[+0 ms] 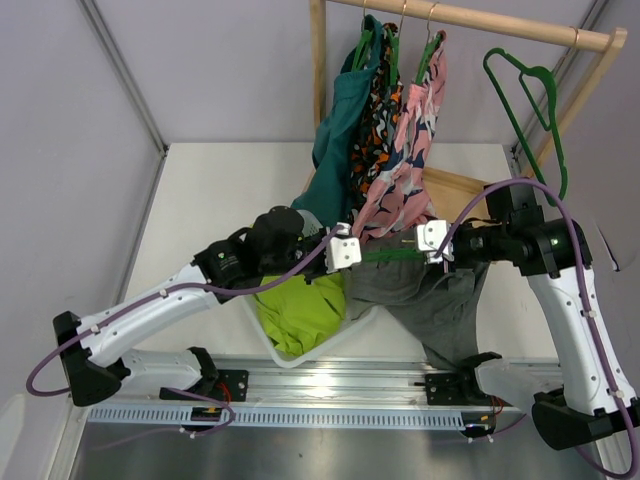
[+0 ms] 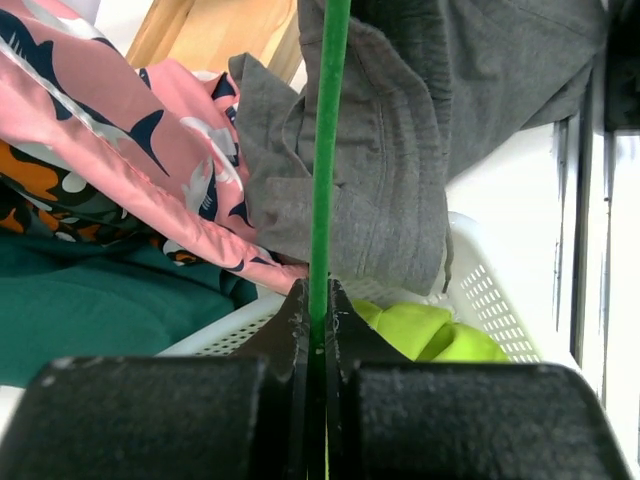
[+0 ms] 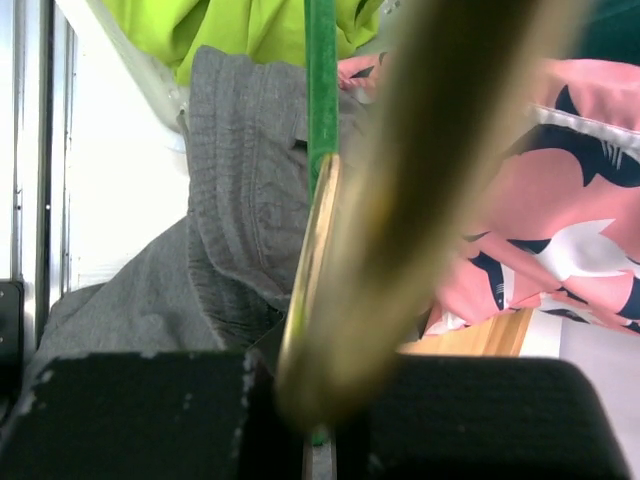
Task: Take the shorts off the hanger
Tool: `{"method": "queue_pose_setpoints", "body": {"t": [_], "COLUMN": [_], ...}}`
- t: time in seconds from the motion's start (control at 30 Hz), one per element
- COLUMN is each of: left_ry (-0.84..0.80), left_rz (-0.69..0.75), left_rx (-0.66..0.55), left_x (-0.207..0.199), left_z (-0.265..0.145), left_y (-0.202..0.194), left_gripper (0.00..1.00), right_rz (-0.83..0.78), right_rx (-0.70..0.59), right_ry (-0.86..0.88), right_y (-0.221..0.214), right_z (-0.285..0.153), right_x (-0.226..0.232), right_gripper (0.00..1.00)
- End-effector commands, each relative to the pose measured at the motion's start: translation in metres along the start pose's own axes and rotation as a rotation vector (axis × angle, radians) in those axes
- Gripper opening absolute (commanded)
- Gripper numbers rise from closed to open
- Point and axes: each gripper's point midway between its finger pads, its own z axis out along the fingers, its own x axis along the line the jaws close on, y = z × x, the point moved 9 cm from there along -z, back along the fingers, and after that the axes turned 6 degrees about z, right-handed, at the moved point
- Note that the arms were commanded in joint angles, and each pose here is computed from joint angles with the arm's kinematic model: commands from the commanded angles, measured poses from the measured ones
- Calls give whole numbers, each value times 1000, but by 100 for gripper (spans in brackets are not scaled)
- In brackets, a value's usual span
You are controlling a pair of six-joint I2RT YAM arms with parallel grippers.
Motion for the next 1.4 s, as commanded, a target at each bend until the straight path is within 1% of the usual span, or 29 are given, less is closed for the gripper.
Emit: {"method": "queue_pose_setpoints", "body": {"t": [0.0, 0.07, 0.1, 0.13, 0.17, 0.2, 0.23, 0.3, 0.33, 0.37, 0.4, 0.43, 0.47, 0.5, 0.57, 0.6, 0.63, 0.67, 0.73, 0.8, 0.83, 0.87, 0.97, 1.07, 1.13, 1.17, 1.27, 1.3, 1.37], "left_ry": [106, 124, 126, 132, 145, 152, 153, 128, 106, 115, 91, 87, 77, 74, 80, 82, 84, 85, 68, 46, 34, 8, -23, -18, -1, 4, 17, 23, 27], "left_rz": [32, 0, -43, -67, -93, -150, -176, -272, -303, -329, -384, -400, -420, -438, -452, -470, -471, -477, -496, -516, -524, -531, -555, -558, -551, -549, -537, -531, -527], "left_rx": [56, 55, 51, 46, 34, 27, 15, -25, -28, -78, -94, -115, -123, -175, -215, -235, -242, -247, -220, -226, -226, -236, -270, -273, -280, -282, -305, -312, -319], "left_x": [11, 10, 8, 6, 5, 3, -1, -8, -14, -14, -21, -23, -28, -29, -31, -32, -32, -31, -31, -31, -29, -31, -30, -30, -29, -28, -28, -27, -28], "left_z": [-4, -7, -7, -9, -13, -15, -18, -23, -21, -29, -29, -31, -31, -38, -42, -45, -47, -49, -46, -45, -42, -40, -35, -36, -39, -41, -52, -55, -60], "left_y": [1, 0, 0, -1, 1, 1, -1, 1, -4, 3, 1, 3, -1, 5, 7, 9, 11, 14, 13, 19, 20, 22, 28, 29, 30, 30, 33, 34, 34], "left_gripper": [0, 0, 0, 0, 0, 0, 0, 0, 0, 0, 0, 0, 0, 0, 0, 0, 0, 0, 0, 0, 0, 0, 0, 0, 0, 0, 0, 0, 0], "right_rz": [-52, 10, 28, 145, 205, 249, 410, 522, 571, 653, 700, 758, 826, 863, 944, 968, 980, 1021, 1082, 1168, 1249, 1276, 1288, 1246, 1232, 1192, 1181, 1186, 1205], "right_rx": [-75, -88, -106, -116, -127, -142, -149, -143, -142, -140, -132, -114, -96, -81, -83, -106, -167, -198, -261, -285, -274, -240, -239, -180, -109, -74, 11, 26, 47], "right_ry": [-39, -56, -108, -125, -156, -235, -262, -398, -422, -442, -456, -491, -484, -483, -461, -448, -398, -375, -320, -339, -326, -383, -428, -481, -517, -520, -529, -532, -545], "right_y": [12, 11, 12, 9, 7, 5, 0, -12, -17, -24, -30, -40, -50, -56, -66, -66, -60, -56, -51, -53, -55, -60, -63, -69, -80, -86, -105, -111, -121], "right_z": [-7, -6, -9, -7, -7, -13, -10, -19, -21, -19, -19, -22, -17, -15, -13, -13, -12, -12, -8, -3, 3, 6, 6, 4, 3, 3, 3, 4, 4], "right_x": [3, 5, 1, 4, 2, -6, -3, -11, -10, -8, -6, -5, 0, 4, 11, 12, 15, 17, 20, 19, 23, 21, 19, 16, 17, 17, 19, 19, 17], "right_gripper": [0, 0, 3, 14, 19, 25, 42, 52, 58, 65, 66, 68, 68, 68, 68, 69, 70, 71, 72, 73, 81, 81, 77, 76, 76, 77, 76, 74, 63]}}
